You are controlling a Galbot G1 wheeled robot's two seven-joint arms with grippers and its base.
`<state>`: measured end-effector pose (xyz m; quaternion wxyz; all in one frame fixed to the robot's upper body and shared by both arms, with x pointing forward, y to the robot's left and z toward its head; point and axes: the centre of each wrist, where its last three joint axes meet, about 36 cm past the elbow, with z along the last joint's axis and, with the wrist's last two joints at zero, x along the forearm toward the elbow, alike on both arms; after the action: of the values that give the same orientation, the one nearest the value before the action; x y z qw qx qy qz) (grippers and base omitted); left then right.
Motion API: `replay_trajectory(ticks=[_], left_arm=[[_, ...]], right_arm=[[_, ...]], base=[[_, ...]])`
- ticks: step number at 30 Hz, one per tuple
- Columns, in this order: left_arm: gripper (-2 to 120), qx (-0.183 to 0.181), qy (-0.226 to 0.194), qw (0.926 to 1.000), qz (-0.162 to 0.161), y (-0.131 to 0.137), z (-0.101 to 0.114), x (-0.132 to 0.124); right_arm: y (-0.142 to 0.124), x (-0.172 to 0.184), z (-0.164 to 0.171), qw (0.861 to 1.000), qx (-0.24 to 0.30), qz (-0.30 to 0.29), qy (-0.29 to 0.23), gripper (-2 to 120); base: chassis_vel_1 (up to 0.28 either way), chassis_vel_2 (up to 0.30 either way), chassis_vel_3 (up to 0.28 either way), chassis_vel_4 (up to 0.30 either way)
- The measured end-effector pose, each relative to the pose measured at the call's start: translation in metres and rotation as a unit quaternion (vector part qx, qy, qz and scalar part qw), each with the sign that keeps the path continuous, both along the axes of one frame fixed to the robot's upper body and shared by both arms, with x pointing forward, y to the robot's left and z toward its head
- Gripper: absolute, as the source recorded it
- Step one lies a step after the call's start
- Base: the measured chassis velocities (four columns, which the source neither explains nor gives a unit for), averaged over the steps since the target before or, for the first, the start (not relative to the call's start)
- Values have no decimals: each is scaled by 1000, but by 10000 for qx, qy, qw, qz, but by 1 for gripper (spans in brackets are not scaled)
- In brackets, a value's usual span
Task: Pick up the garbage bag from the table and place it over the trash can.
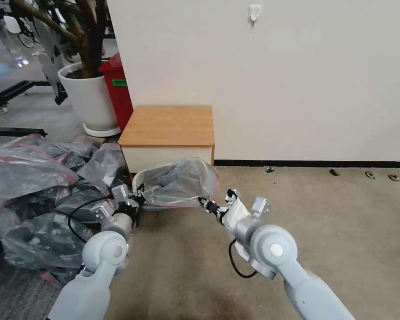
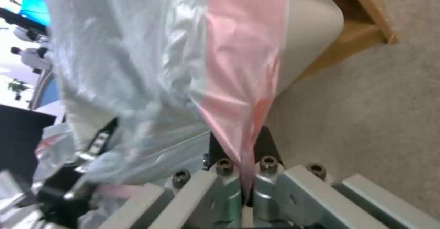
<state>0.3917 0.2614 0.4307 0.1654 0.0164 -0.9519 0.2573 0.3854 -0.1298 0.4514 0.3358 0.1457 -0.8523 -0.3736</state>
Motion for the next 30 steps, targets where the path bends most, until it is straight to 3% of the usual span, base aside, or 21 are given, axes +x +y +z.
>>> replay_trajectory(ticks=[15,17,26,29,30], left_arm=[[3,-19,350,9992,-207,14,8,-11],[3,-28,348,9992,-198,16,9,-10],[3,40,324,9994,-150,24,10,-6],[3,29,297,9995,-90,28,9,-2],[3,29,297,9995,-90,28,9,-2]], right_arm=[[-4,12,-14,9990,-418,-149,-36,3],[-3,9,-16,9983,-558,-130,-69,15],[2,-3,-25,9941,-1028,12,-332,41],[3,-13,-33,9907,-1262,91,-505,58],[3,-13,-33,9907,-1262,91,-505,58]], base=[[0,0,0,0],[0,0,0,0],[0,0,0,0],[0,0,0,0],[0,0,0,0]])
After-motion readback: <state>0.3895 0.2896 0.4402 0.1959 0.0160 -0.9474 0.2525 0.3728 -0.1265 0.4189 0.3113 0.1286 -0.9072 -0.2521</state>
